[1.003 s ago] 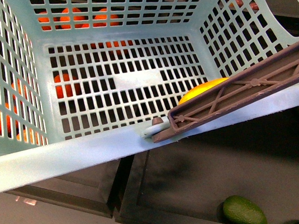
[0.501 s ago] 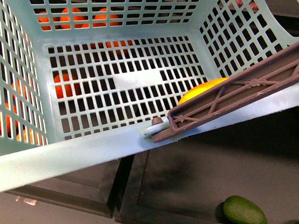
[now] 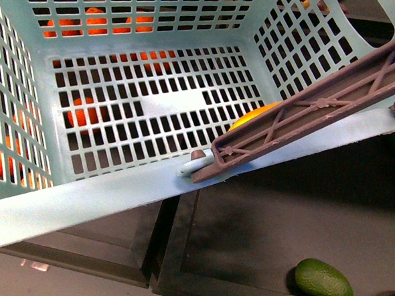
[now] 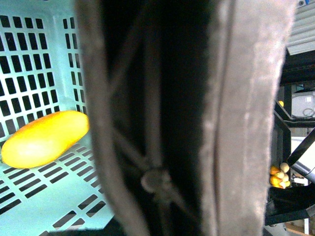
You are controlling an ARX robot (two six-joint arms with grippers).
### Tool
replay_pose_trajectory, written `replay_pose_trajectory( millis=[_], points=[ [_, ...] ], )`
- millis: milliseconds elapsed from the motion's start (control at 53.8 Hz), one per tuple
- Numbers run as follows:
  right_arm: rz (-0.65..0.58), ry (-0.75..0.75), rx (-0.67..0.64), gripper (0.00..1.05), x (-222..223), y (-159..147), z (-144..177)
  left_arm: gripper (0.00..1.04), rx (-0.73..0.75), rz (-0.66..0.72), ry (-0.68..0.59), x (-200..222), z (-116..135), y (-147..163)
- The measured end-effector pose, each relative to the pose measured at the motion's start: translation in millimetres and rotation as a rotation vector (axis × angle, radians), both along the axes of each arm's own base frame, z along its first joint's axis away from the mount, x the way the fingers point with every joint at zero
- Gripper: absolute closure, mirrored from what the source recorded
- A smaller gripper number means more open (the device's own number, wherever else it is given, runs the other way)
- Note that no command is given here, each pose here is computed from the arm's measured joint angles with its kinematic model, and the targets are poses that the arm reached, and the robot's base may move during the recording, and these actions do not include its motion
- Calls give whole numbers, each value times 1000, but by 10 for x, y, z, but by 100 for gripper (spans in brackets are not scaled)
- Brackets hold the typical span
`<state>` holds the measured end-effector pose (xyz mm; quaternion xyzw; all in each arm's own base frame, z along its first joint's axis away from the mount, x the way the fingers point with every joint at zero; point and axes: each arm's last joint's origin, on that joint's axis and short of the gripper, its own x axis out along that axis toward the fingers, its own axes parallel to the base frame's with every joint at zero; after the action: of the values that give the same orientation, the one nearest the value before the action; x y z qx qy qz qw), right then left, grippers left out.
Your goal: Pick mango and avocado into basket
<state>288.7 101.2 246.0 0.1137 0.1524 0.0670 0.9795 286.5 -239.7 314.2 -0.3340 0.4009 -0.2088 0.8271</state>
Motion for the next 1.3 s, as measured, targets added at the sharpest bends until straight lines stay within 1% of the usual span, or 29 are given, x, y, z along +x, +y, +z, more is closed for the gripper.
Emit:
replay_pose_trajectory(
  millis=[74, 93, 167, 316, 409, 539, 594, 687, 1040, 1059, 1096, 1133, 1152, 1207, 1226, 1282, 1300],
  points=[
    [2, 4, 14, 25, 0, 16, -6, 91, 0, 3, 0, 5, 0, 7],
    [2, 4, 16, 20, -1, 21, -7, 91, 0, 3, 0, 6, 0, 7],
    [3, 4, 19, 8, -2, 31, -10, 91, 1, 7, 0, 8, 0, 10],
    [2, 3, 21, 9, -3, 32, -8, 91, 4, 12, -2, 13, -2, 15],
    [-44, -5, 14, 9, -30, -51, 3, 91, 1, 4, 0, 11, -2, 12],
    [-170, -9, -14, 9, -117, -257, 11, 91, -5, -6, 5, 5, -1, 6],
    [-255, -6, -33, 9, -175, -403, 12, 91, -7, -8, 7, 4, -1, 4],
    [-322, -10, -42, 9, -220, -527, 18, 91, -7, -9, 7, 2, -1, 2],
    [-317, -10, -42, 9, -232, -538, 22, 91, -9, -10, 9, -9, -1, -11],
    [-301, -18, -41, 9, -231, -537, 16, 91, -7, -7, 7, -8, -1, -10],
    [-227, -91, -57, 16, -242, -554, -16, 91, -4, -7, 4, -7, -1, -10],
    [-189, -142, -73, 20, -268, -568, -47, 91, -2, -9, 2, -7, -1, -10],
    [-164, -187, -95, 24, -305, -588, -81, 91, -2, -9, 2, -7, -1, -10],
    [-143, -252, -130, 33, -405, -631, -149, 91, -3, -10, 3, -8, -1, -10],
    [-140, -261, -136, 35, -425, -640, -160, 91, -4, -10, 3, -8, -1, -10],
    [-136, -296, -171, 45, -541, -691, -206, 91, -5, -12, 5, -8, -1, -11],
    [-135, -299, -175, 47, -560, -700, -214, 91, -6, -13, 6, -9, -1, -12]
  ],
)
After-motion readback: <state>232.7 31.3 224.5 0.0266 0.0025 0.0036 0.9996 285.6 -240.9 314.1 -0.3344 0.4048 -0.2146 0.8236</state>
